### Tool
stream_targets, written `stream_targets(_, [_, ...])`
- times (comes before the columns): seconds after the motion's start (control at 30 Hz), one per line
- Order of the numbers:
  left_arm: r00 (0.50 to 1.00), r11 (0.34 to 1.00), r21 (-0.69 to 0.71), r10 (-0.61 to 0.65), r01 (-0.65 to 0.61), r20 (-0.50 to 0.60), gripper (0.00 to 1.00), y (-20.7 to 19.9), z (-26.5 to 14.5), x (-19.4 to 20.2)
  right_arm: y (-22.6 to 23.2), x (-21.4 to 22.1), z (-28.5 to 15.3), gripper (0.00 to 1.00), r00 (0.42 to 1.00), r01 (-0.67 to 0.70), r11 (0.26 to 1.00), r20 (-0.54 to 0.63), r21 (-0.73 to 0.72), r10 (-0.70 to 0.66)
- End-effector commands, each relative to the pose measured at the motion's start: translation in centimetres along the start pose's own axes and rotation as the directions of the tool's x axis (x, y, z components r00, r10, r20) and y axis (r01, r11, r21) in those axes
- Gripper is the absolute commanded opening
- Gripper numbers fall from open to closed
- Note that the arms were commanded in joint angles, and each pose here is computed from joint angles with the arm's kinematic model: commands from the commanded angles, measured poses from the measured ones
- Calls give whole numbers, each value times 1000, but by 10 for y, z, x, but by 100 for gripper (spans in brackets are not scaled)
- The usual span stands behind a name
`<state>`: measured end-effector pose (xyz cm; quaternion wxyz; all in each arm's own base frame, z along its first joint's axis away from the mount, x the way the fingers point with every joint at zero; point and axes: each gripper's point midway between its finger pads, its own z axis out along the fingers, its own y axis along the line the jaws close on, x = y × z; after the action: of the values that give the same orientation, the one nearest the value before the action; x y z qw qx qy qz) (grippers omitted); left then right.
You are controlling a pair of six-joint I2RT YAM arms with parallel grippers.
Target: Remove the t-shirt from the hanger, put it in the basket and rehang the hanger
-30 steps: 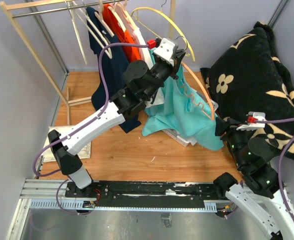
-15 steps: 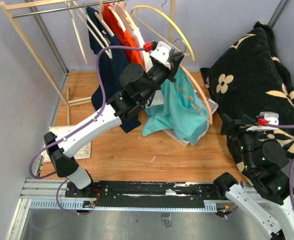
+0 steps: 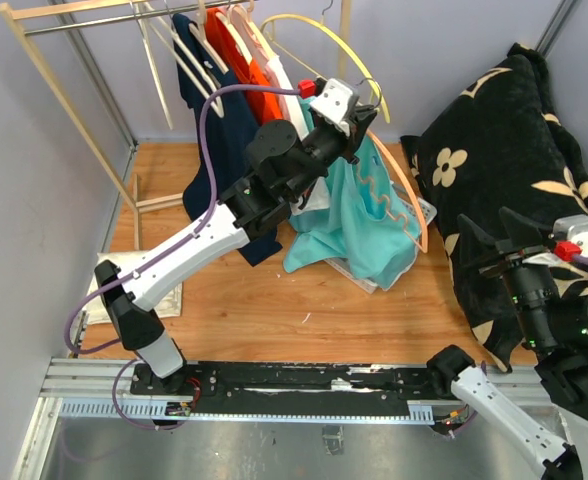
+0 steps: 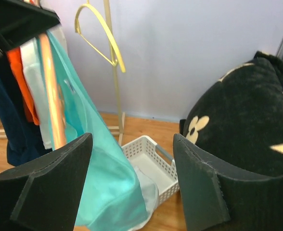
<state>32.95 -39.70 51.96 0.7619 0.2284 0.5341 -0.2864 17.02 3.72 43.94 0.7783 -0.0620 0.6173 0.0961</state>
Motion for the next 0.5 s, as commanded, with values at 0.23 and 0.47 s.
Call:
stream_targets(0.23, [998,997,75,-10,15,-68,1,-30,10,31,53,-8,35,72,993,22,973,-108,-230,-48])
stream_targets(0.47, [994,994,107,-12,24,-108,0,-43,10,46,67,15,50,71,982,0,966,-183,-258,-49])
